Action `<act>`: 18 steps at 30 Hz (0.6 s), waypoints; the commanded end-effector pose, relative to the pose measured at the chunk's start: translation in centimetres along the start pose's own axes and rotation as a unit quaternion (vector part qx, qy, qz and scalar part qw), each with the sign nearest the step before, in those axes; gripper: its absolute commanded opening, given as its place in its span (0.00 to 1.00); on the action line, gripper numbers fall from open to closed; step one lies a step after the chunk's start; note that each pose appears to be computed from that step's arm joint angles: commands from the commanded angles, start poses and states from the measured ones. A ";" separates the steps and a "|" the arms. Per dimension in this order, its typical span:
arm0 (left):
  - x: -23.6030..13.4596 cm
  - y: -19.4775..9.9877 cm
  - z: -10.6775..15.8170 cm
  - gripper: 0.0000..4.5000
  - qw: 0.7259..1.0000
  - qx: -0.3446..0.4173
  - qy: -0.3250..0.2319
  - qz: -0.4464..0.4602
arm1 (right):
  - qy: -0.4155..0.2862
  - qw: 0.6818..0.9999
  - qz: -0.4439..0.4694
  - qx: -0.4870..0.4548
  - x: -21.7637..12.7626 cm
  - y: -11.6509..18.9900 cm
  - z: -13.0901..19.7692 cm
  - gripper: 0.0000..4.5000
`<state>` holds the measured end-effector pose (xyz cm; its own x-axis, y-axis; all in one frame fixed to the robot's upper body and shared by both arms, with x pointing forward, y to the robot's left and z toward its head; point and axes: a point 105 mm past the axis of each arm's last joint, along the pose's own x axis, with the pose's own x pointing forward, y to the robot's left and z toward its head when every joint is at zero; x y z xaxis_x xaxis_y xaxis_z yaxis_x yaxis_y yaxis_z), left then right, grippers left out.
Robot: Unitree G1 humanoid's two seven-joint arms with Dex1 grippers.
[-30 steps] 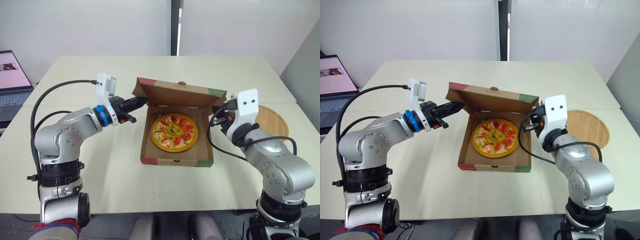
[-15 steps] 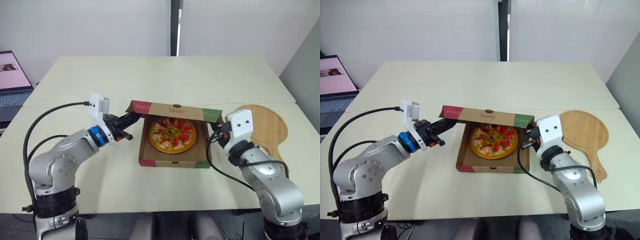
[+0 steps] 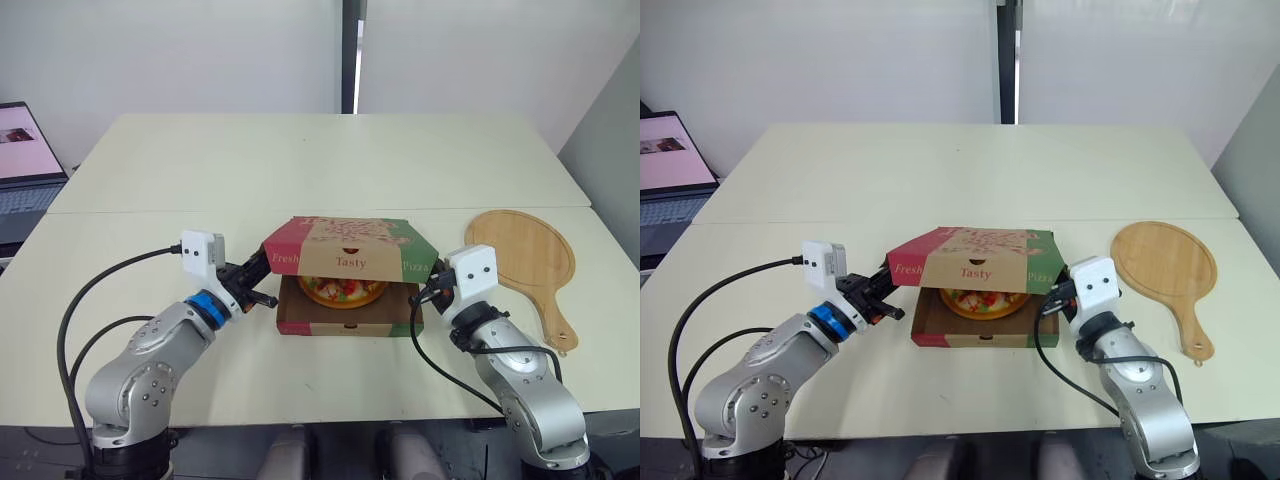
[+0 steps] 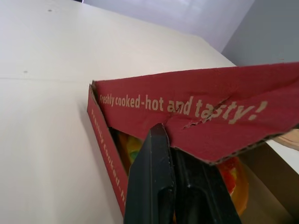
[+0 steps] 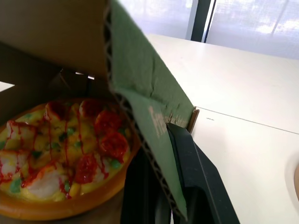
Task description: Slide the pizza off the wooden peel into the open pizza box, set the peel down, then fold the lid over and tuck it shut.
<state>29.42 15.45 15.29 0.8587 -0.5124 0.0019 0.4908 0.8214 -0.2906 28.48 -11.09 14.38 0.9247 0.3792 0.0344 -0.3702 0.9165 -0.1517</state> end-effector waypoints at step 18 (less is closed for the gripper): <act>0.1 -0.2 1.4 0.00 0.999 0.034 -0.014 -0.019 | 0.083 0.985 0.128 -0.085 -3.1 -6.2 1.1 0.71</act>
<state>29.68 15.72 15.77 0.8543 -0.5197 0.0041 0.5041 0.8268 -0.2496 27.37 -17.89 14.93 0.8138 0.5399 -0.2151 -0.5809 0.7666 -0.2737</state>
